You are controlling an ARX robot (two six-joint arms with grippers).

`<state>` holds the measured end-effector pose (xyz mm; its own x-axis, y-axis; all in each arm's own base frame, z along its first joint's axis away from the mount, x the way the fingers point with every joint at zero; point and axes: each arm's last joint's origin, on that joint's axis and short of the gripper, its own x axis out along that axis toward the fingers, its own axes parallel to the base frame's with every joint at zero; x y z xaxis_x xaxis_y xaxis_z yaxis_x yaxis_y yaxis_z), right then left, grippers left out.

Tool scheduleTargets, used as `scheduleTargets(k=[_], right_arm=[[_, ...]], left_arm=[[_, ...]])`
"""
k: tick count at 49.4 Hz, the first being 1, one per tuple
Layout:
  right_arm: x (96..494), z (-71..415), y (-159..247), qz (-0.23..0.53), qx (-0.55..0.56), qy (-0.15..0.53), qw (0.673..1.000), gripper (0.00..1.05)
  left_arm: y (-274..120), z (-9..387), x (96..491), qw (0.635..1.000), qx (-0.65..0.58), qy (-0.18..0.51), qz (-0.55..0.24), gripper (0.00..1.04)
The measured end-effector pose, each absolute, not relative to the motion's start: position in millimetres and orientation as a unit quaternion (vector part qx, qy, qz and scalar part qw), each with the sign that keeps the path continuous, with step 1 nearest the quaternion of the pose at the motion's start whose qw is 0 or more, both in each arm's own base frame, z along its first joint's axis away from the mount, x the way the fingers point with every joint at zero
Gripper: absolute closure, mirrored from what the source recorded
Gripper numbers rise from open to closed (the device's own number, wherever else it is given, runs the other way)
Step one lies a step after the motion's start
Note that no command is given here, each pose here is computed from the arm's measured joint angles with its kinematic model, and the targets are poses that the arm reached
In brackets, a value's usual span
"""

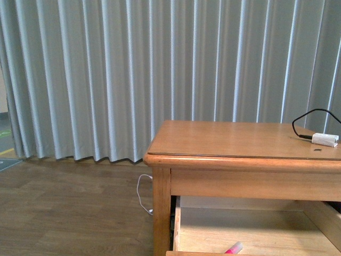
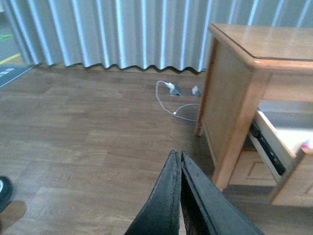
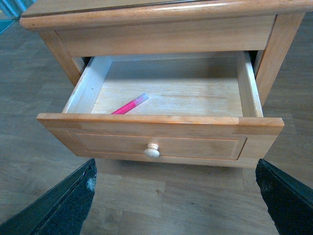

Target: Place pink marker in drawer with both arms

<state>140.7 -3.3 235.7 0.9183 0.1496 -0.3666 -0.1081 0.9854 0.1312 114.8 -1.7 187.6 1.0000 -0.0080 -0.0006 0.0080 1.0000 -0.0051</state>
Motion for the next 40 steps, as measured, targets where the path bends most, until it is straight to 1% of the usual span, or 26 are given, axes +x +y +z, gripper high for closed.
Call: scheduleTargets(k=[20,24,29,40], right_arm=[[141,236,-3,0.066,0.054,0.191,0.978,0.09],[141,236,-3,0.066,0.054,0.191,0.978,0.09],[141,236,-3,0.066,0.054,0.191,0.978,0.09],[141,236,-3,0.066,0.054,0.191,0.978,0.09]], left_arm=[[0,177,108,1.000,-0.002,-0.001,-0.001,1.01],[0,169,102,1.000,-0.002,0.013,-0.001,1.01],[0,171,97,1.000,-0.002,-0.009,-0.001,1.01],[0,171,96,1.000,-0.002,-0.010,-0.001,1.01]])
